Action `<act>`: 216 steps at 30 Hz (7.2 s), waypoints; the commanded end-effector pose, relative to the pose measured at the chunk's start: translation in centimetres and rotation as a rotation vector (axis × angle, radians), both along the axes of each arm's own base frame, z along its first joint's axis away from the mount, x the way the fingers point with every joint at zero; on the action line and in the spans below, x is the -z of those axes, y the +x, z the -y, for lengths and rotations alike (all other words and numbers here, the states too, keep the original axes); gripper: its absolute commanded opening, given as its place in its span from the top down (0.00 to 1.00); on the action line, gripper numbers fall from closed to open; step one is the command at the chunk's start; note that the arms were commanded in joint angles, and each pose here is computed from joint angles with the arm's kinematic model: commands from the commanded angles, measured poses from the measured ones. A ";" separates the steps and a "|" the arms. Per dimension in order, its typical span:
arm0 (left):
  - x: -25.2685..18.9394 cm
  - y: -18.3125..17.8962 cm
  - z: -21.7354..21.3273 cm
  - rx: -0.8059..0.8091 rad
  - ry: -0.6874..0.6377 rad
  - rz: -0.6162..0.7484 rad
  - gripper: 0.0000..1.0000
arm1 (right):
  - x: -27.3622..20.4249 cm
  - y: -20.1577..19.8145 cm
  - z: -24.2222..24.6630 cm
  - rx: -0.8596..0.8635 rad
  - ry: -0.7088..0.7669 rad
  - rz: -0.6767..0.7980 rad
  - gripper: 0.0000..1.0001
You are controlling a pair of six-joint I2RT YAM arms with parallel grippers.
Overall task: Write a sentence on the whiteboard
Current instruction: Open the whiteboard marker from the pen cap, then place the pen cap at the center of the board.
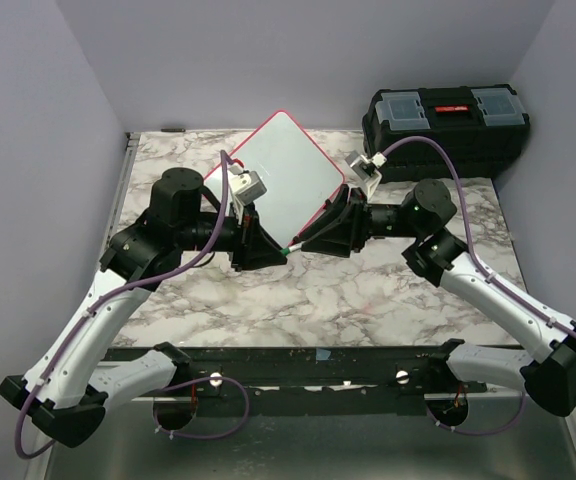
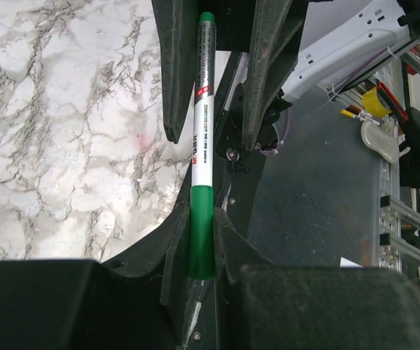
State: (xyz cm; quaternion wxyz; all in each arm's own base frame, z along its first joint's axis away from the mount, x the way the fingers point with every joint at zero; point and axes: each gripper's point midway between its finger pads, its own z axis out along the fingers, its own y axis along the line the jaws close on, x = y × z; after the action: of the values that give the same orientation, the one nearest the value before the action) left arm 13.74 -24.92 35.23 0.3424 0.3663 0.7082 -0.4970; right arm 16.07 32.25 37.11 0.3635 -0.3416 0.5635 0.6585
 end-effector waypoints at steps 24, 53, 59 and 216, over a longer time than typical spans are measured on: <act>0.0 0.7 0.5 0.034 0.015 0.013 1.00 | 1.0 -0.9 -0.3 -0.099 -0.046 0.027 0.76; 1.1 1.6 0.8 0.027 0.047 0.005 1.00 | 1.7 -1.9 -0.2 -0.185 -0.058 0.007 0.84; 1.0 1.7 0.8 0.028 0.049 0.005 1.00 | 2.0 -1.9 -0.2 -0.195 -0.063 0.003 0.75; 8.6 21.4 -6.2 -0.918 0.143 0.238 0.19 | 9.8 15.1 12.1 1.109 -0.310 -0.209 0.99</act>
State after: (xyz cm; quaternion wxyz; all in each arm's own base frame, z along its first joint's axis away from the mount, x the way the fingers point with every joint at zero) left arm 33.16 -20.86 23.33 0.5579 0.1025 0.8014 -0.1896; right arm 31.00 19.23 26.11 0.5429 0.0305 0.7876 0.2897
